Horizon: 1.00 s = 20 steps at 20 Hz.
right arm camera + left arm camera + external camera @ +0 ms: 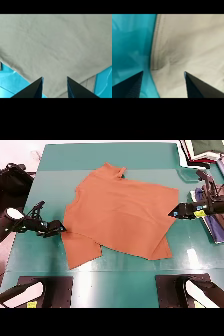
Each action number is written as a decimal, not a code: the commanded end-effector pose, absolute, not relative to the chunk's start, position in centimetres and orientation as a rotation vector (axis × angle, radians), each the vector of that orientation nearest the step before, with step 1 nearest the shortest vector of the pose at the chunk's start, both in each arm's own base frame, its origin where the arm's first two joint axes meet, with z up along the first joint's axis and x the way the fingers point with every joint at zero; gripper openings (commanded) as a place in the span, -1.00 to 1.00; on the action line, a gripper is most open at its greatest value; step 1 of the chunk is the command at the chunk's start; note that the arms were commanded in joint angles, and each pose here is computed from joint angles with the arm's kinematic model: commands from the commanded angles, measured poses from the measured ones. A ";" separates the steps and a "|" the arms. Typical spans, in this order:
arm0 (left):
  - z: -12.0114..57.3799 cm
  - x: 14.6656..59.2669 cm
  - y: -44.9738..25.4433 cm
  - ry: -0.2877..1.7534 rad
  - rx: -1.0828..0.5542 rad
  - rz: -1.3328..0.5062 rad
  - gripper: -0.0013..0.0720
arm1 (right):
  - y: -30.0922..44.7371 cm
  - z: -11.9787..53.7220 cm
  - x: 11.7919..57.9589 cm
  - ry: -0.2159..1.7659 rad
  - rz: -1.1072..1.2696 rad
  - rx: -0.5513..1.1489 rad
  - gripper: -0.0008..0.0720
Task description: Fold the shirts.
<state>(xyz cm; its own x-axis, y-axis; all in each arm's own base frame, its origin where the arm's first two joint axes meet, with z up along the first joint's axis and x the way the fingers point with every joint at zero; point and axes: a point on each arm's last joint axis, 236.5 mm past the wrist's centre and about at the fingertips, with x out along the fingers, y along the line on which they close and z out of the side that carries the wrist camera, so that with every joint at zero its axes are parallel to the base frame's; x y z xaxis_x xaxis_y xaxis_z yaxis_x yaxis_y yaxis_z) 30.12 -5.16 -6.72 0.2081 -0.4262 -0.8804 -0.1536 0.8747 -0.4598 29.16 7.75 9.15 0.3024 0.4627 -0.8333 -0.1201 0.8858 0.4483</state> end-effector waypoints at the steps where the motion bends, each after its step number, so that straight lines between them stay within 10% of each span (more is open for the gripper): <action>1: -7.7 29.9 -7.0 1.399 -0.514 -0.246 0.67 | 7.5 9.2 29.2 1.204 0.387 0.334 -0.03; 2: -7.8 30.0 -7.5 1.397 -0.506 -0.254 0.56 | 7.2 9.2 29.1 1.207 0.379 0.338 -0.03; 5: -6.6 31.2 -8.1 1.360 -0.507 -0.273 -0.89 | 5.1 8.5 27.9 1.266 0.329 0.360 -0.03; 9: -2.7 33.8 -8.1 1.275 -0.470 -0.314 -0.90 | -0.5 3.9 23.0 1.455 0.130 0.385 -0.01; 11: -1.3 34.6 -8.0 1.236 -0.456 -0.320 -0.90 | -1.0 0.1 19.8 1.552 0.077 0.490 0.46; 20: -1.0 35.0 -7.8 1.219 -0.450 -0.315 -0.90 | 4.3 -9.3 16.4 1.740 0.149 0.683 0.19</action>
